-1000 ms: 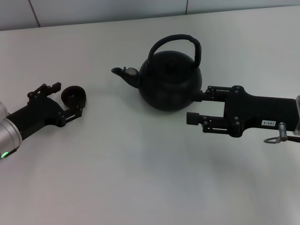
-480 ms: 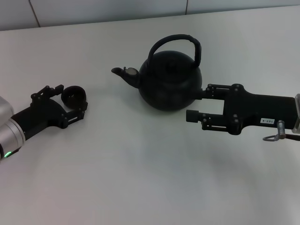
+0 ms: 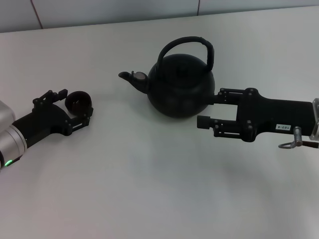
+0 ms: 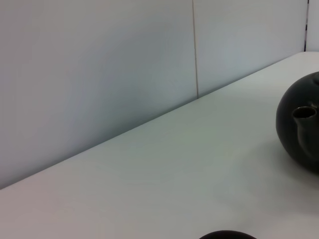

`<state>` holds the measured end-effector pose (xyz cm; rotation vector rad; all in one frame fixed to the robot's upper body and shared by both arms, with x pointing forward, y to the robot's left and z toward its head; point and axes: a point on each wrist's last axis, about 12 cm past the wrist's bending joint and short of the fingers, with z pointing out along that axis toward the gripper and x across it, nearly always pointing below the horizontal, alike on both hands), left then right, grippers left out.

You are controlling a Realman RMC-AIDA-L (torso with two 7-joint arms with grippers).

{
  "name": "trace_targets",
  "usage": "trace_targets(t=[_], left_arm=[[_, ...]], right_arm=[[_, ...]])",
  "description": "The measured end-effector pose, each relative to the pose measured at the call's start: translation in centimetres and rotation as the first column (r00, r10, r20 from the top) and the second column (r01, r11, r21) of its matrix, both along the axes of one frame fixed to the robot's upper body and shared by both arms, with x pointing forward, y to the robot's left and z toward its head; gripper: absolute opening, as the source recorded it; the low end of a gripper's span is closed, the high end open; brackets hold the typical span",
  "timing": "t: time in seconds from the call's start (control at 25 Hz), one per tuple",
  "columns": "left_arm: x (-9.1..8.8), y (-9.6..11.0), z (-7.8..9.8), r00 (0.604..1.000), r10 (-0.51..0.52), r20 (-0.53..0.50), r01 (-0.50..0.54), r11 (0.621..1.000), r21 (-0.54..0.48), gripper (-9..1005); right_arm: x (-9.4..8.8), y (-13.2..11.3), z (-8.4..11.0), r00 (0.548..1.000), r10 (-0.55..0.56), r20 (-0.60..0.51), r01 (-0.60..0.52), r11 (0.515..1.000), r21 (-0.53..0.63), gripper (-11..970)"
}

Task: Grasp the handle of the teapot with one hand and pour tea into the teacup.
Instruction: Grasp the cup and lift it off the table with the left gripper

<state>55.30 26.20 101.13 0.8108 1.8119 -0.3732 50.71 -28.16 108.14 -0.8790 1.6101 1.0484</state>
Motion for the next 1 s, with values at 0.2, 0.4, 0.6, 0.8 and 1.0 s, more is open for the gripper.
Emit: trace_targets(t=[0.2, 0.4, 0.6, 0.8, 1.0], left_arm=[[-0.02, 0.00, -0.04, 1.000, 0.000, -0.002, 0.000, 1.000, 0.001, 828], [-0.07, -0.04, -0.12, 1.000, -0.005, -0.005, 0.005, 1.000, 0.007, 826], [-0.05, -0.11, -0.12, 1.000, -0.005, -0.011, 0.006, 1.000, 0.005, 824], [0.07, -0.10, -0.07, 1.000, 0.000, -0.011, 0.000, 1.000, 0.004, 822], [0.15, -0.16, -0.01, 1.000, -0.002, -0.009, 0.002, 1.000, 0.003, 686]], right_arm=[[0.06, 0.05, 0.03, 1.000, 0.001, 0.001, -0.001, 1.000, -0.001, 650], [0.06, 0.06, 0.03, 1.000, 0.002, 0.001, -0.002, 1.000, -0.001, 650], [0.09, 0.10, 0.04, 1.000, 0.004, 0.002, -0.004, 1.000, -0.001, 650], [0.08, 0.17, 0.03, 1.000, 0.005, 0.001, -0.005, 1.000, 0.000, 650], [0.08, 0.16, 0.04, 1.000, 0.004, 0.001, -0.004, 1.000, 0.001, 650]])
